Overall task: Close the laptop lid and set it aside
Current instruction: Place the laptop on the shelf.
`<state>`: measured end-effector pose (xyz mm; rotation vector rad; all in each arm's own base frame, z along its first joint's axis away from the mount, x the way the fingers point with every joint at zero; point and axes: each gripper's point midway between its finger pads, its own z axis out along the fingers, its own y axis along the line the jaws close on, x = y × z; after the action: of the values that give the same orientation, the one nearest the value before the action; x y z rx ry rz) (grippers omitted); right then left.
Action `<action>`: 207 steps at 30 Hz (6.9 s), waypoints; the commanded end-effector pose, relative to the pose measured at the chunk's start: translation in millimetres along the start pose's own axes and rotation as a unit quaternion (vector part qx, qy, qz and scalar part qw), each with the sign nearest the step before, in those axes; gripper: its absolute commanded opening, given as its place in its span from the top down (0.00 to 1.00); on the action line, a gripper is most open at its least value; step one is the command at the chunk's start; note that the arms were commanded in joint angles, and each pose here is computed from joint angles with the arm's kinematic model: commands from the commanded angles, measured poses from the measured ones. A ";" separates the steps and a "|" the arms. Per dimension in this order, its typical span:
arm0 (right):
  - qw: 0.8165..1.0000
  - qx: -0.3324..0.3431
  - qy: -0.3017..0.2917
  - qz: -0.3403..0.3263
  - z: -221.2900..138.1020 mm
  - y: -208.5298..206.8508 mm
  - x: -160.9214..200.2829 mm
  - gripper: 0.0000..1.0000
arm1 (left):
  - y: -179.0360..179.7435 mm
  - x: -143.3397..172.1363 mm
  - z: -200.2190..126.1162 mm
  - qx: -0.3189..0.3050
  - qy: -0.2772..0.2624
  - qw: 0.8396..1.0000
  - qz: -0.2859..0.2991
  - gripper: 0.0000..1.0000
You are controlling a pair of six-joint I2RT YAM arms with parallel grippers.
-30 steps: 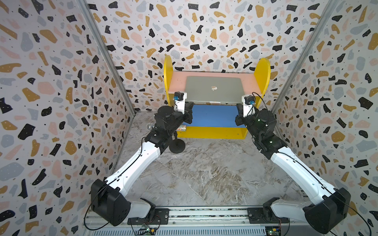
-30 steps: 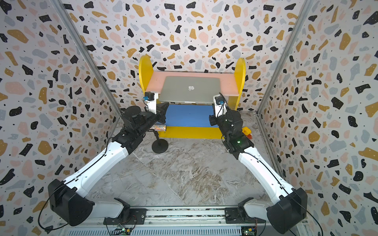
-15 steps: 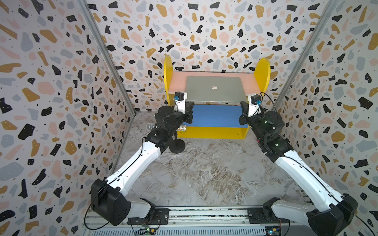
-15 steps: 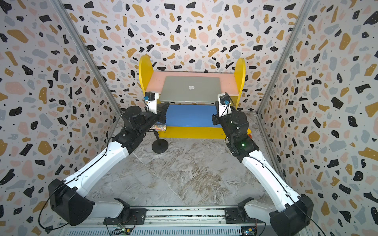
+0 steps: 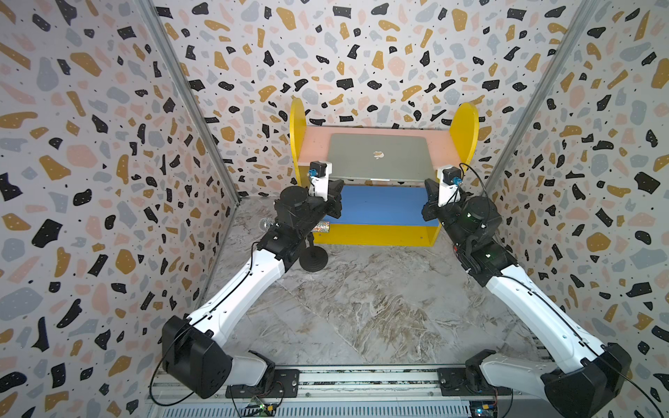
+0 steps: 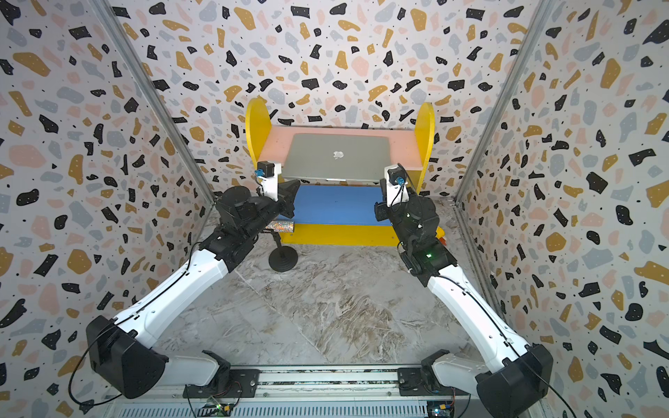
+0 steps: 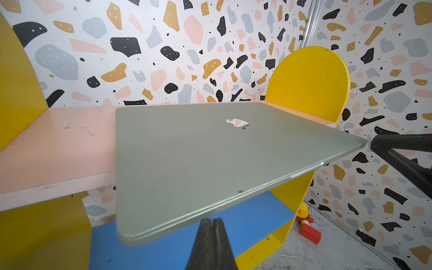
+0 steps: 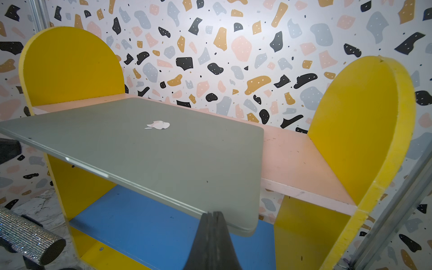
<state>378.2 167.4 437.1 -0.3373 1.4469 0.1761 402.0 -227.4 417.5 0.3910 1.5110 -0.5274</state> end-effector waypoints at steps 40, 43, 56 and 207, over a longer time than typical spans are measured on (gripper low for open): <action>0.999 0.023 -0.034 0.009 25.3 -18.5 -27.1 1.00 | -0.1 -41.3 14.0 -0.004 -0.061 0.998 0.015 1.00; 0.999 0.024 -0.033 0.009 28.2 -19.6 -25.9 1.00 | 0.8 -40.5 15.6 -0.005 -0.060 0.998 0.015 1.00; 0.999 0.031 -0.029 0.012 40.0 -28.1 -21.3 1.00 | 2.1 -41.1 26.7 -0.006 -0.060 0.998 0.017 0.99; 1.000 -0.011 -0.024 0.010 60.1 -27.8 -16.2 1.00 | 23.6 -26.3 18.0 -0.026 -0.039 0.999 -0.002 0.88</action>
<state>441.8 166.2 437.7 -0.3530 1.4587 0.2205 427.2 -216.5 435.1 0.3314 1.4949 -0.4923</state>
